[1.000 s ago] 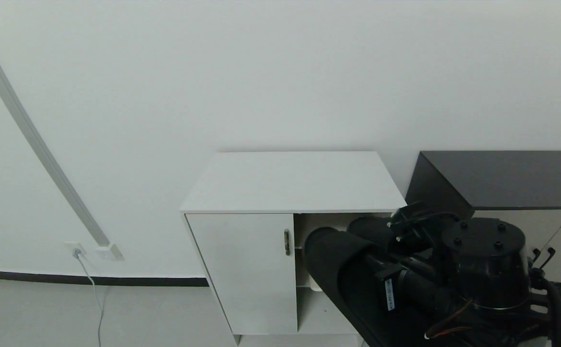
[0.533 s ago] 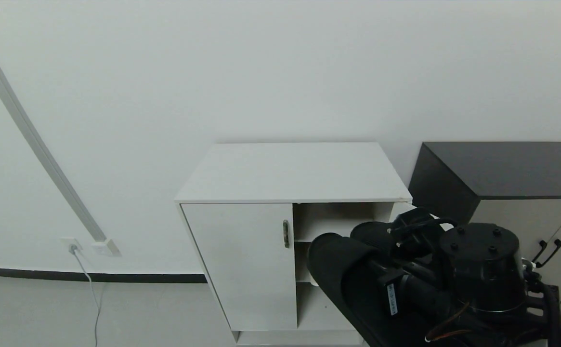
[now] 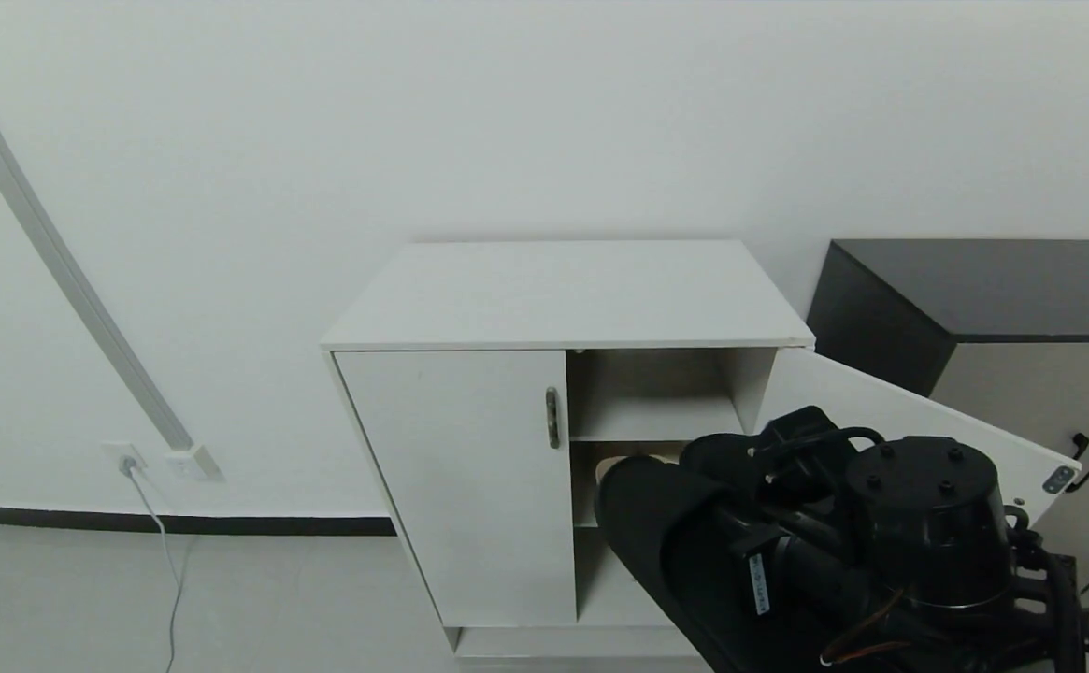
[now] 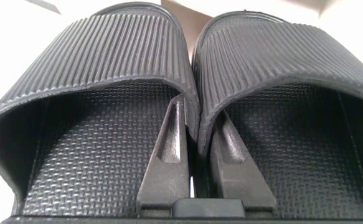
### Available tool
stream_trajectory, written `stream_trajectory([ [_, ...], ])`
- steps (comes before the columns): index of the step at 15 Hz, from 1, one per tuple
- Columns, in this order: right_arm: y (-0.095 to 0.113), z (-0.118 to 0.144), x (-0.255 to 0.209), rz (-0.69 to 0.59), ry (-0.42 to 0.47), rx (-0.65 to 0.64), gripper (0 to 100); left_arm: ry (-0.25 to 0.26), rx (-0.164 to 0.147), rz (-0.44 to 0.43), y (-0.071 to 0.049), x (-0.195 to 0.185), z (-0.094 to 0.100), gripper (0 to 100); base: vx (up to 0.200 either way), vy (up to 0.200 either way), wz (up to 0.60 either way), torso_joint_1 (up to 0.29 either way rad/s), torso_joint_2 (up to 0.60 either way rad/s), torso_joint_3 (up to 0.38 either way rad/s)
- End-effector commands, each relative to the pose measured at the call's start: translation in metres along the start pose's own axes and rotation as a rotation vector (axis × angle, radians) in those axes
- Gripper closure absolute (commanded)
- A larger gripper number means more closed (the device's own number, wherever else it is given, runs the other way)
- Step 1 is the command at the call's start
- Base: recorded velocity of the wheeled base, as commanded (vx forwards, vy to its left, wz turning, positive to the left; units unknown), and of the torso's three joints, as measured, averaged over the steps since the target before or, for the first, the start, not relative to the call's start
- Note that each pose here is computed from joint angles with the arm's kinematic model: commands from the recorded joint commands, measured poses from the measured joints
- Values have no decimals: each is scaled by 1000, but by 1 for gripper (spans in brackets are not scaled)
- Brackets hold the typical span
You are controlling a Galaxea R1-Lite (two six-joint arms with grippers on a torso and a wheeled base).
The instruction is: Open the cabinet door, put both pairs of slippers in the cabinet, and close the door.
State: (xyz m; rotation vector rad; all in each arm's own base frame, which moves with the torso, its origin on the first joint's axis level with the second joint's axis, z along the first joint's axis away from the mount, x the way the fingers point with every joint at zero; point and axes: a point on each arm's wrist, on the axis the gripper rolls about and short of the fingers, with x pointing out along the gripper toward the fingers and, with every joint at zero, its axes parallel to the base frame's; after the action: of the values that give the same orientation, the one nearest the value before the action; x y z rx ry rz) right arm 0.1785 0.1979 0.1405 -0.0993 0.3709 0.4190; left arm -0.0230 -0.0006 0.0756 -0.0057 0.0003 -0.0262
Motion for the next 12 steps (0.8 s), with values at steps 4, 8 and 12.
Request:
stream_trajectory([
  [4,1,-1,1,1,6,-4,100,1,0,0,0,0,0,100,0,0,0,-205,527,322],
  [8,1,-2,1,0,7,-5,100,1,0,0,0,0,0,100,0,0,0,-184,504,323],
  [12,1,-3,1,-1,10,-6,100,1,0,0,0,0,0,100,0,0,0,-158,481,331],
])
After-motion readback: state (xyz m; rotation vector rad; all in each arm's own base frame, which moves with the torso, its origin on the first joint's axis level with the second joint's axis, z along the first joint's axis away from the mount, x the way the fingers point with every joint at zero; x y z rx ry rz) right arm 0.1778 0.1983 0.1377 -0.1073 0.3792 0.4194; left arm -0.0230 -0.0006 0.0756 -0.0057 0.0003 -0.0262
